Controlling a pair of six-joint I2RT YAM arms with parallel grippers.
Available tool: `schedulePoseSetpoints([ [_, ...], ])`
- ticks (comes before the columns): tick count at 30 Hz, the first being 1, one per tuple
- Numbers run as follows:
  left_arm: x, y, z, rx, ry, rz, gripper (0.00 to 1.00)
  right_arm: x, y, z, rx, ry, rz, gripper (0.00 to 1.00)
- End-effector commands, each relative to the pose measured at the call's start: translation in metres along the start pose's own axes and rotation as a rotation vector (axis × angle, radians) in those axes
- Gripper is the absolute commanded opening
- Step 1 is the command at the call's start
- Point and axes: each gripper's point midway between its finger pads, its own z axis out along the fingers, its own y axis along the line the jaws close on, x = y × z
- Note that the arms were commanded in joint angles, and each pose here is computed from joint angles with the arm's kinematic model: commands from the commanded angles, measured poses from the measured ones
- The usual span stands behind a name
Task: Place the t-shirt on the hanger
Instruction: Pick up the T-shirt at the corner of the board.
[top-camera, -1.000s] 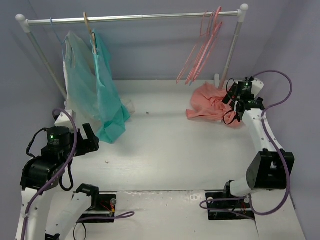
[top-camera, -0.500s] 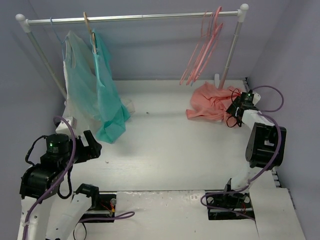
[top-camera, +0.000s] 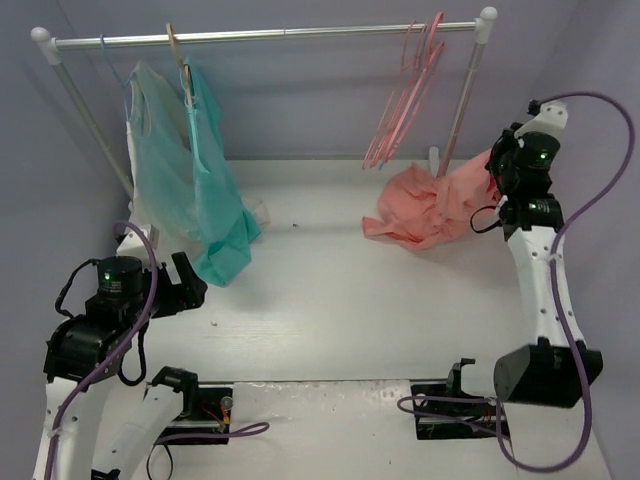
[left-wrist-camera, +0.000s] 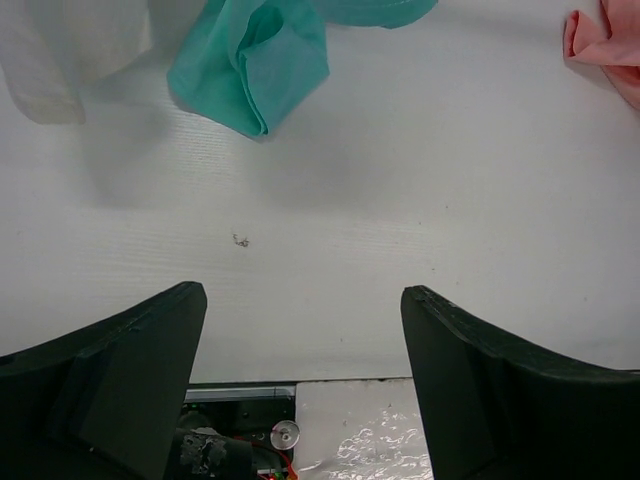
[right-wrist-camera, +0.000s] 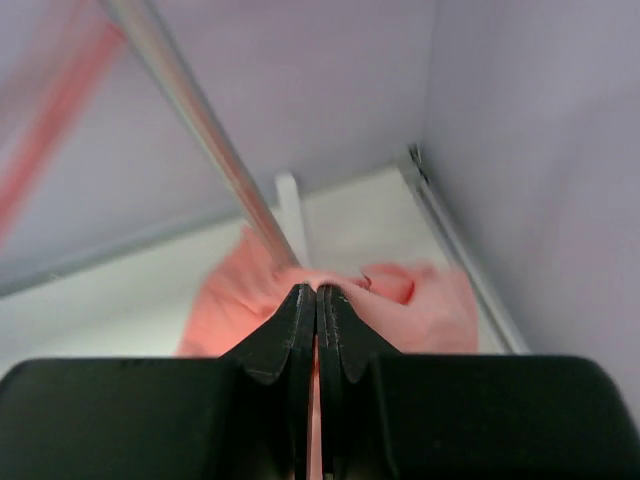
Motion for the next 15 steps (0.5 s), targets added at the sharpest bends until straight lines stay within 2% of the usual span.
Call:
schedulePoseSetpoints([
  [1,-0.038,-0.019,-0.005,0.058,-0.097,0.010,0.80,-0.073,0.020,-0.056,-0.095,-0.135,-0.059,0.00],
  [5,-0.050,-0.026,-0.013,0.083,-0.122,0.017,0.80,-0.131,0.063,-0.123,-0.268,-0.266,-0.105,0.00],
  [9,-0.052,-0.031,-0.014,0.098,-0.118,0.017,0.80,-0.151,0.125,-0.195,-0.627,-0.333,-0.165,0.00],
  [10,-0.052,-0.033,-0.014,0.107,-0.115,0.016,0.80,-0.158,0.140,-0.230,-0.768,-0.391,-0.191,0.00],
  [12,-0.052,-0.035,-0.016,0.121,-0.118,0.008,0.80,-0.155,0.154,-0.261,-0.915,-0.428,-0.203,0.00],
  [13,-0.051,-0.035,-0.017,0.123,-0.114,0.006,0.80,-0.158,0.164,-0.296,-1.058,-0.482,-0.231,0.00],
  [15,-0.049,-0.036,-0.019,0.135,-0.112,0.005,0.80,-0.158,0.175,-0.323,-1.198,-0.498,-0.211,0.00],
])
